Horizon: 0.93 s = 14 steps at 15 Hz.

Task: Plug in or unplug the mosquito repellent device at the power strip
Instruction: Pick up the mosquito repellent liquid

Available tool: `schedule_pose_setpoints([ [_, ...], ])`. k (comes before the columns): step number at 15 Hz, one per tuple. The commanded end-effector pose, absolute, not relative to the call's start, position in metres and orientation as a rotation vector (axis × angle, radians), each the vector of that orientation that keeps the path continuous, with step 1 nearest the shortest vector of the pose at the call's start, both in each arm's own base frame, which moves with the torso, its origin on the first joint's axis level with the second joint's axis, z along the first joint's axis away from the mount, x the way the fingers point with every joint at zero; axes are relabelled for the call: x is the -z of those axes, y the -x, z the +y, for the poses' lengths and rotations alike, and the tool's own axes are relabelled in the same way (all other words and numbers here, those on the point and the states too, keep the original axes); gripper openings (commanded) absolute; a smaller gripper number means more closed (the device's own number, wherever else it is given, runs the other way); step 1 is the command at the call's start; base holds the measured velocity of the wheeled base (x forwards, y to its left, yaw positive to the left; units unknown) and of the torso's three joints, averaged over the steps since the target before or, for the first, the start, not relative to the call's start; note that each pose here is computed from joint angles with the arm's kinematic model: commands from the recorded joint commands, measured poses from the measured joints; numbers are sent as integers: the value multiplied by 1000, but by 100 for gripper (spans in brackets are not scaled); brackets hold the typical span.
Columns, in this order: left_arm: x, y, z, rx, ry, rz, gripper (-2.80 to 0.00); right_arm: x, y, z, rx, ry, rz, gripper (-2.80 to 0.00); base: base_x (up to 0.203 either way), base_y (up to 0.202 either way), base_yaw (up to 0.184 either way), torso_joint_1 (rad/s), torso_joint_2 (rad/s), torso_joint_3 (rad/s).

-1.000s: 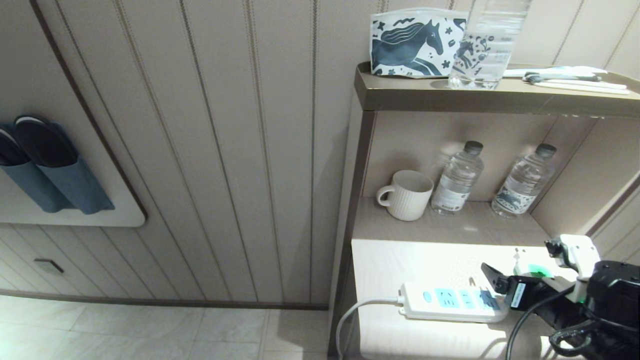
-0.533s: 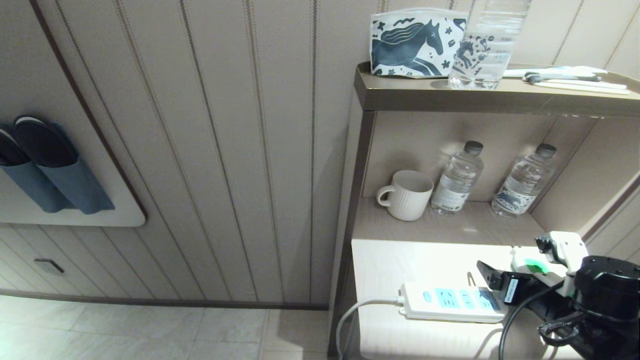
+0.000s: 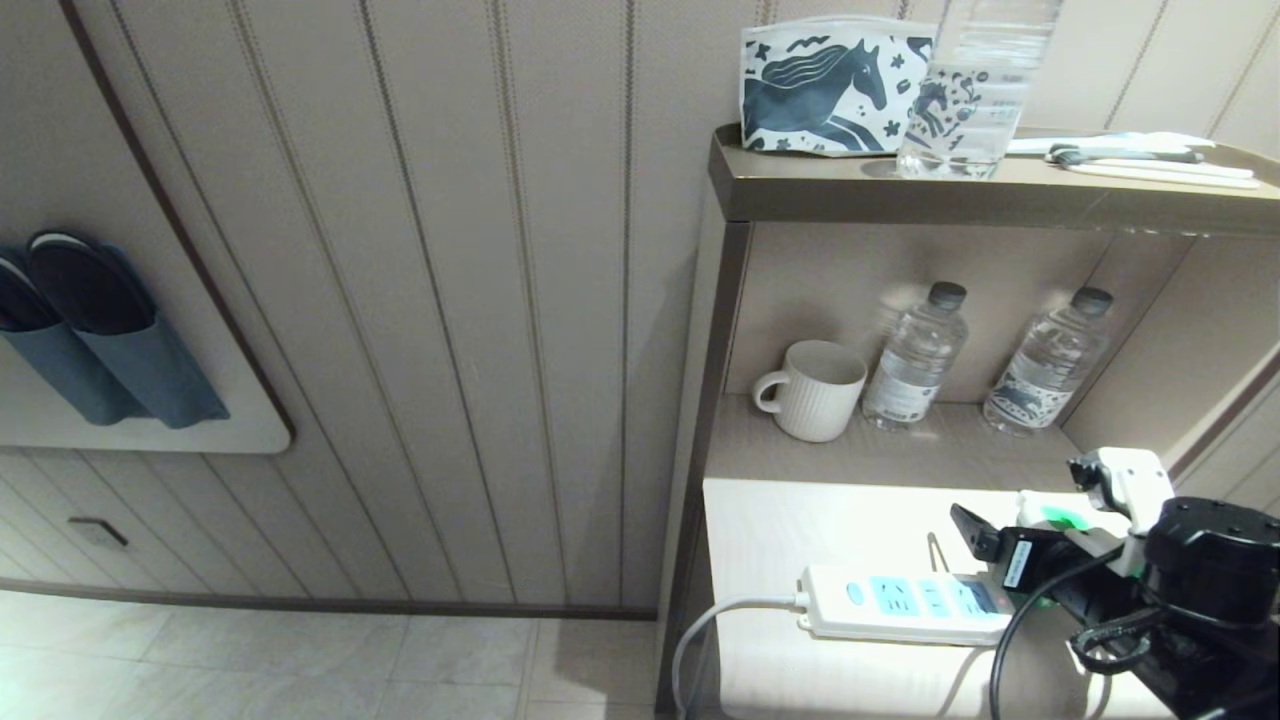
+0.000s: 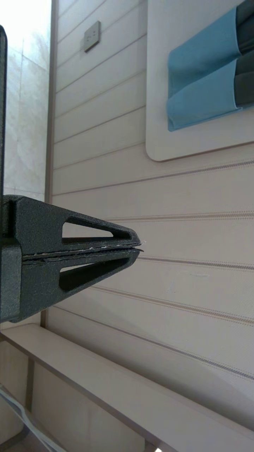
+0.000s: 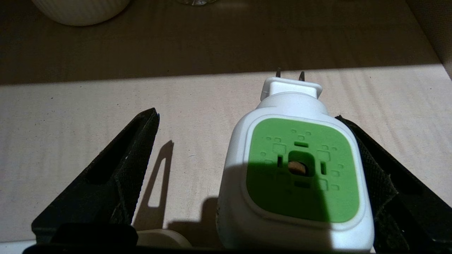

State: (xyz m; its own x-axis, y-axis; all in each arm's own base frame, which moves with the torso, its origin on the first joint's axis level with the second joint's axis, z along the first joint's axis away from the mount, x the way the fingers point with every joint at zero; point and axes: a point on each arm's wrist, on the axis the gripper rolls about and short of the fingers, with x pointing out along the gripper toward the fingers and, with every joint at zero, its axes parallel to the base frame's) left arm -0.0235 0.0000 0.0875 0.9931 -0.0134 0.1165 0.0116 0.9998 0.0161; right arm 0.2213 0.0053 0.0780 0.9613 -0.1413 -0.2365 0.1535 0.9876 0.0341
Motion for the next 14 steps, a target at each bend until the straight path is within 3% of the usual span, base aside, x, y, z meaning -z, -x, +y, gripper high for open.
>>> schedule_pose_setpoints([
  [1, -88, 24, 0, 13, -15, -118, -280, -86, -219, 5, 148, -58, 175, 0, 0, 0, 0, 0, 0, 0],
  [14, -88, 24, 0, 13, -15, -118, -280, -85, -217, 6, 143, -59, 188, 0, 0, 0, 0, 0, 0, 0],
])
